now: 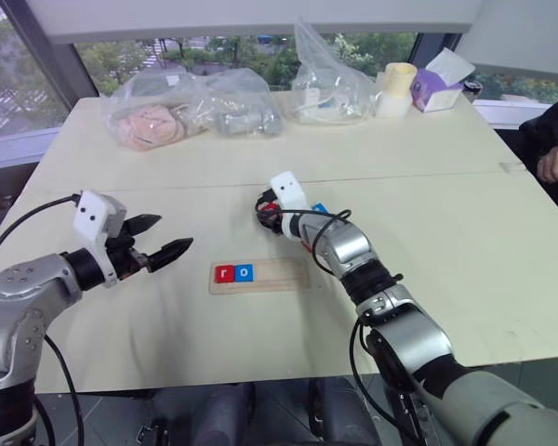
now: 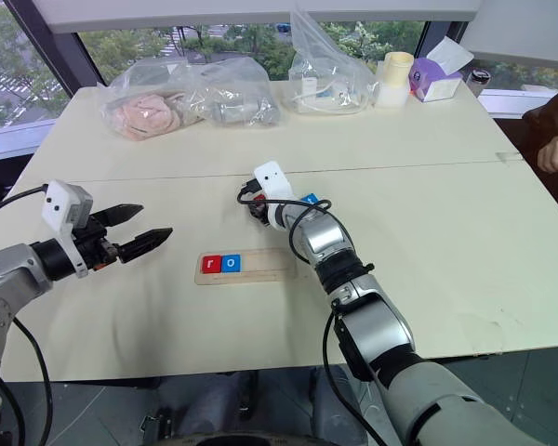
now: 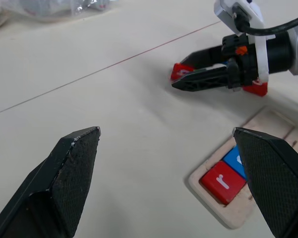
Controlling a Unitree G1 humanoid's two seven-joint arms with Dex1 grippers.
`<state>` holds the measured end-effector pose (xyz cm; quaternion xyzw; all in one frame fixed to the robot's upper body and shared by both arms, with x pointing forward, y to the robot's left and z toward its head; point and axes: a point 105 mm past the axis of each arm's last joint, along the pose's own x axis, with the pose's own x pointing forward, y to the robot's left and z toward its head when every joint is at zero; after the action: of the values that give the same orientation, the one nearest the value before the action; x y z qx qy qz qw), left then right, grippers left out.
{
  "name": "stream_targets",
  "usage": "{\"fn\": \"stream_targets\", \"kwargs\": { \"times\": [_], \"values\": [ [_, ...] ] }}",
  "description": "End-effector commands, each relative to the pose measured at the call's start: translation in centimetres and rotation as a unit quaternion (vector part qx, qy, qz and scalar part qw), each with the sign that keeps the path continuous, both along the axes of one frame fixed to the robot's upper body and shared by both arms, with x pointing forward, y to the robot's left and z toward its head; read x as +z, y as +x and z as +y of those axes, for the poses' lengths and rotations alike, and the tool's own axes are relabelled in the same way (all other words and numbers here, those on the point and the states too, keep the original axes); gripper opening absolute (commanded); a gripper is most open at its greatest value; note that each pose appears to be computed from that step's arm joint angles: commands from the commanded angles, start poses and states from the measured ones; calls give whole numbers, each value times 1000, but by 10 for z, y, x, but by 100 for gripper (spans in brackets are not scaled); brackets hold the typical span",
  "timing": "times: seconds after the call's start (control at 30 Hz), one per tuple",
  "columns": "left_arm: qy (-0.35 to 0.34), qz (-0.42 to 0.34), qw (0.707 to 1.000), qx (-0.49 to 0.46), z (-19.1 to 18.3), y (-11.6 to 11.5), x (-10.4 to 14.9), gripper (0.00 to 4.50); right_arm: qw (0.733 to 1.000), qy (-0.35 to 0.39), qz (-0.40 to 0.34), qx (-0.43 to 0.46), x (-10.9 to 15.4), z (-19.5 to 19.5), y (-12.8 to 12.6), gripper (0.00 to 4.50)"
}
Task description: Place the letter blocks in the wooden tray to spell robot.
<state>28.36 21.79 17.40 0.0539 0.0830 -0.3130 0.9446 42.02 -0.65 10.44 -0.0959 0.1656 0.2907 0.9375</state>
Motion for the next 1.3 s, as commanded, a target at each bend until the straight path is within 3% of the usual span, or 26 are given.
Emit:
{"fn": "stream_targets", "kwargs": {
  "times": [0.03, 0.13, 0.2, 0.27, 0.4, 0.53, 0.63, 0.87, 1.17, 1.3],
  "values": [
    [10, -25, 999, -19, -9, -1, 9, 450, 999, 10, -31, -2, 20, 2, 6, 117],
    [10, -29, 999, -38, -18, 1, 12, 450, 998, 17, -62, -12, 34, -4, 9, 117],
    [23, -30, 996, -78, -35, -2, 14, 450, 992, 45, -114, -18, 64, -16, 6, 117],
    [32, -26, 992, -123, -56, -7, 14, 450, 988, 61, -138, -26, 81, -33, -4, 117],
    [34, -21, 982, -185, -86, -16, 11, 450, 986, 73, -127, -82, 86, -74, -36, 117],
    [17, -17, 975, -221, -106, -19, 8, 450, 967, 80, -100, -220, 78, -127, -68, 117],
    [8, -9, 971, -238, -113, -17, 4, 450, 960, 72, -52, -266, 62, -145, -95, 117],
    [15, 18, 966, -258, -112, -6, -11, 450, 959, 56, 37, -276, 24, -139, -139, 117],
    [28, 24, 966, -257, -107, -5, -22, 450, 948, 82, 103, -288, -1, -125, -154, 117],
    [26, 25, 967, -254, -106, -7, -23, 450, 949, 79, 106, -287, -1, -125, -154, 308]
  ]
}}
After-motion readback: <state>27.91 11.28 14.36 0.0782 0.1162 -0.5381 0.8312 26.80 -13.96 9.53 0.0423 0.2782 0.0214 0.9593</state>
